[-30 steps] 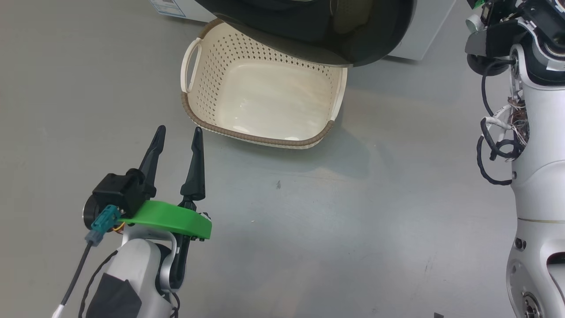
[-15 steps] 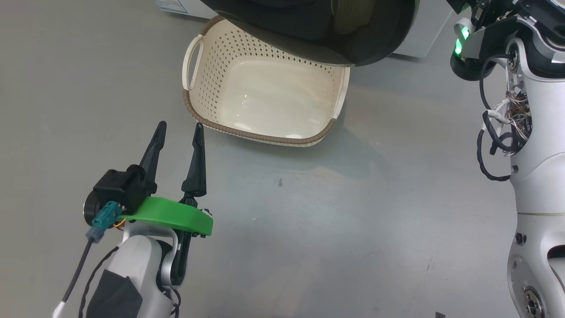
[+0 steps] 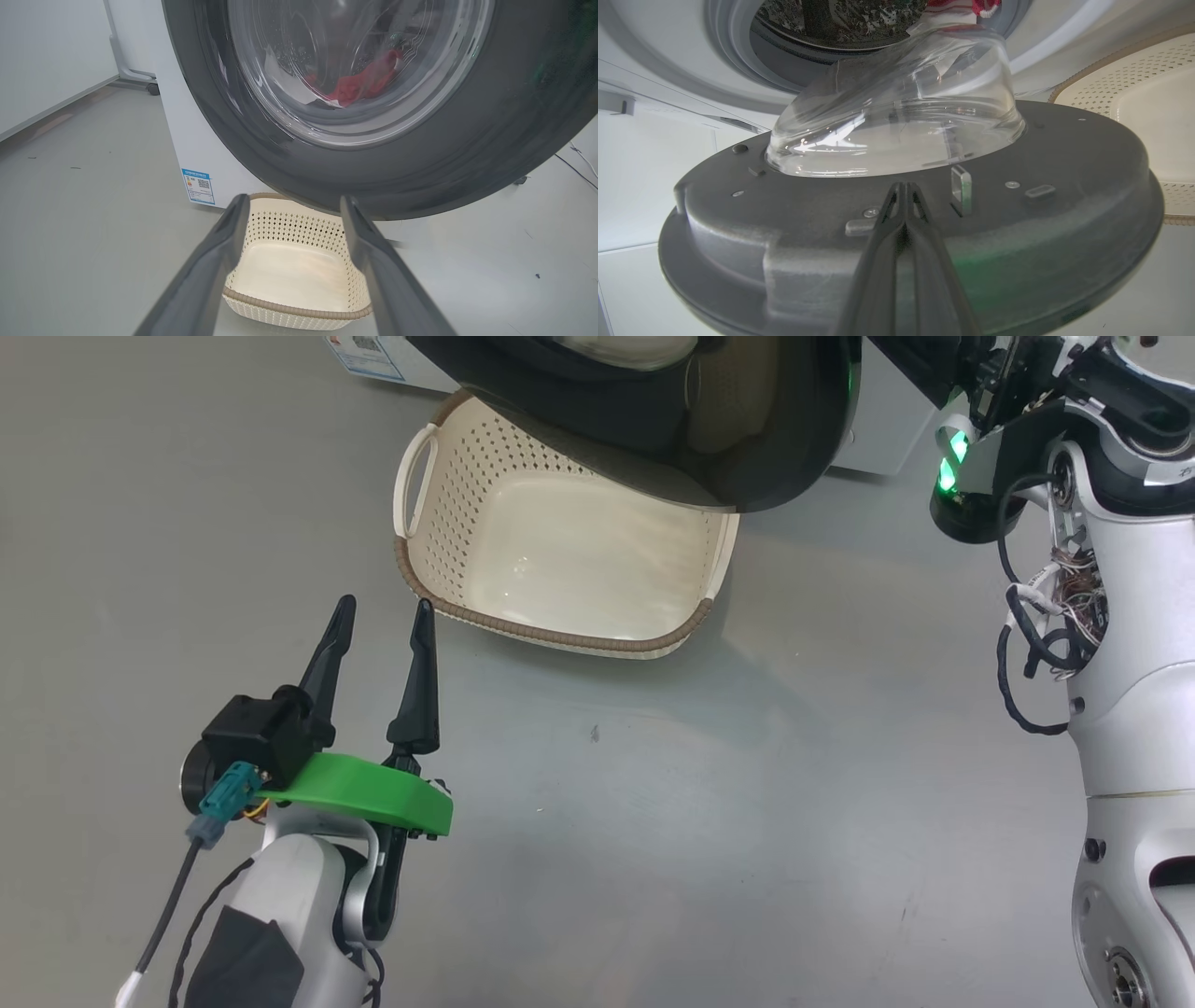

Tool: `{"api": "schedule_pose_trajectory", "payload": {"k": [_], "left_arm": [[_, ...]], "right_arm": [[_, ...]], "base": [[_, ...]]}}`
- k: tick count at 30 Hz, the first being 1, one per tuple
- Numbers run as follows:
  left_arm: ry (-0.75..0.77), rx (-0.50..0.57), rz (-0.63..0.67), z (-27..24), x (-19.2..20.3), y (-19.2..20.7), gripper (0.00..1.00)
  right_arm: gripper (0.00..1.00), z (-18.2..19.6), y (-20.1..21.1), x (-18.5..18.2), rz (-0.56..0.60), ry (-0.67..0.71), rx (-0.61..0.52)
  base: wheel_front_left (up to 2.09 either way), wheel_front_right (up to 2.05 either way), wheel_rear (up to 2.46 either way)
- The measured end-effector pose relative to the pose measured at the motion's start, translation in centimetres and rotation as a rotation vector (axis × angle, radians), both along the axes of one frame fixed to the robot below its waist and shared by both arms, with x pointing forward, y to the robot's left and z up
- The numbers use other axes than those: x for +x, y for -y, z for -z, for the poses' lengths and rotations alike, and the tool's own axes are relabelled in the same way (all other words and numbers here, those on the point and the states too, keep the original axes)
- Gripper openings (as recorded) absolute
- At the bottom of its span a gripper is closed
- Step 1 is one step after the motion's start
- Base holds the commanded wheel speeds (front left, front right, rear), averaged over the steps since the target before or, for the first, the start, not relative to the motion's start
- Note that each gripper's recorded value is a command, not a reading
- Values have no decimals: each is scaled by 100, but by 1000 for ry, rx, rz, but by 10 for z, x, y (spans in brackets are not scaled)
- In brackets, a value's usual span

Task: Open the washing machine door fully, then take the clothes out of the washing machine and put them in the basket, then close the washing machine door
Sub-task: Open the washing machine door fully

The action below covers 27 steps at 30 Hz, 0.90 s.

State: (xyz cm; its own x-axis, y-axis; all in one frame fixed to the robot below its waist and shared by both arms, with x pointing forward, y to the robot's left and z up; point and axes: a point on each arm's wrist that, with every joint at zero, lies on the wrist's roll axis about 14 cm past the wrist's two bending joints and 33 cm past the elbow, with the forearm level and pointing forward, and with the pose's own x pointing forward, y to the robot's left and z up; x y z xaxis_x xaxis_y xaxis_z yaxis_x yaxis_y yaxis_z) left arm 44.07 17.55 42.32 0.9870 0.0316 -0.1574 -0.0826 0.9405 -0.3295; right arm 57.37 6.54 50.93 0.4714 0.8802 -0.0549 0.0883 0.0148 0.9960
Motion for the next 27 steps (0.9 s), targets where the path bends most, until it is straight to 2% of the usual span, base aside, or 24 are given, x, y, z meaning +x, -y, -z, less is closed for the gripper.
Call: {"api": "schedule_pose_trajectory", "payload": {"k": [14, 27], "left_arm": [[48, 1, 11, -22, -6, 3, 100], [76, 7, 32, -34, -12, 11, 100]], "right_arm": [[0, 3, -10, -35, -78, -67, 2], [0, -8, -30, -70, -189, -101, 51]], "base": [[0, 0, 0], [0, 0, 0]]}}
